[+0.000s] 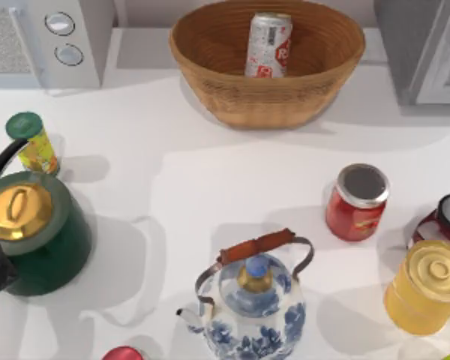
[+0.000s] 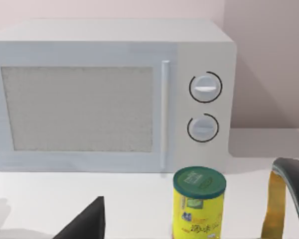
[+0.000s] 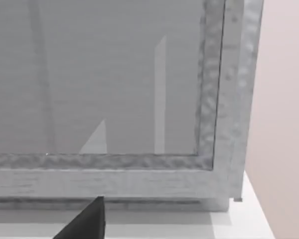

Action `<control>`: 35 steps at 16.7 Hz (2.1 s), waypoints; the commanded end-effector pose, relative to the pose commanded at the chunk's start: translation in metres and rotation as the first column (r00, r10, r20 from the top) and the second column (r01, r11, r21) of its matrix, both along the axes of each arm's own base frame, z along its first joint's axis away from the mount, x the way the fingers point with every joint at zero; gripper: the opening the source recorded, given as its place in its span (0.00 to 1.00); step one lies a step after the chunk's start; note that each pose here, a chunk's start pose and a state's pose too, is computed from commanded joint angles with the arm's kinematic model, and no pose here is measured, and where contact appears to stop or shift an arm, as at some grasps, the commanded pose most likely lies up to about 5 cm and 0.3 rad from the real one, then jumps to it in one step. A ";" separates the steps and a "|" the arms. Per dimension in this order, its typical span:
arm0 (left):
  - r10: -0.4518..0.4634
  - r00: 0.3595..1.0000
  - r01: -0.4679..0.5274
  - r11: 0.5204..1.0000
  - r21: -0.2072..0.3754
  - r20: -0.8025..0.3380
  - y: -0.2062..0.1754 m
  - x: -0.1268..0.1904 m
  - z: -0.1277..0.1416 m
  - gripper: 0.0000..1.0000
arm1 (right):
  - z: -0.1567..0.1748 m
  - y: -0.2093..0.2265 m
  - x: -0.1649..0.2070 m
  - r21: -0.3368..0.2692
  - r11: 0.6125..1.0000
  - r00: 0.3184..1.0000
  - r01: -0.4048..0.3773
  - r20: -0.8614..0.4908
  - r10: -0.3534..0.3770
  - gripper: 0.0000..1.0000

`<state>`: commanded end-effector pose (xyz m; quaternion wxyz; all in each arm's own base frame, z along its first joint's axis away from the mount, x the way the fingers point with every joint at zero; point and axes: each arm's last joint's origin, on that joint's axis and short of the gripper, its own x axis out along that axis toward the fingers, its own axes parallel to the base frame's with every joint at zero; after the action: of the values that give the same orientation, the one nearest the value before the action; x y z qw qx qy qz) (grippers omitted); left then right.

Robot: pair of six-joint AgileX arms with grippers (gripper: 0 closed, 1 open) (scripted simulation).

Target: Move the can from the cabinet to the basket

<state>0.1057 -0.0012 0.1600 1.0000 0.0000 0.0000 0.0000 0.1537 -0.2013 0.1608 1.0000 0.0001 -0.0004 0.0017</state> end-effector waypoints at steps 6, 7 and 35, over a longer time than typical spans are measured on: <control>0.000 1.000 0.000 1.000 0.000 0.000 0.000 0.000 0.000 1.00 | 0.009 -0.010 0.005 0.005 1.000 1.000 0.003 -0.003 -0.003 1.00; 0.000 1.000 0.000 1.000 0.000 0.000 0.000 0.000 0.000 1.00 | 0.016 -0.017 0.008 0.006 1.000 1.000 0.004 -0.004 -0.004 1.00; 0.000 1.000 0.000 1.000 0.000 0.000 0.000 0.000 0.000 1.00 | 0.350 0.002 0.002 0.002 1.000 1.000 0.001 -0.001 -0.001 1.00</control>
<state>0.1057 -0.0012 0.1600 1.0000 0.0000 0.0000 0.0000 0.1561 -0.1997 0.5106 1.0000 0.0011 0.0001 0.0013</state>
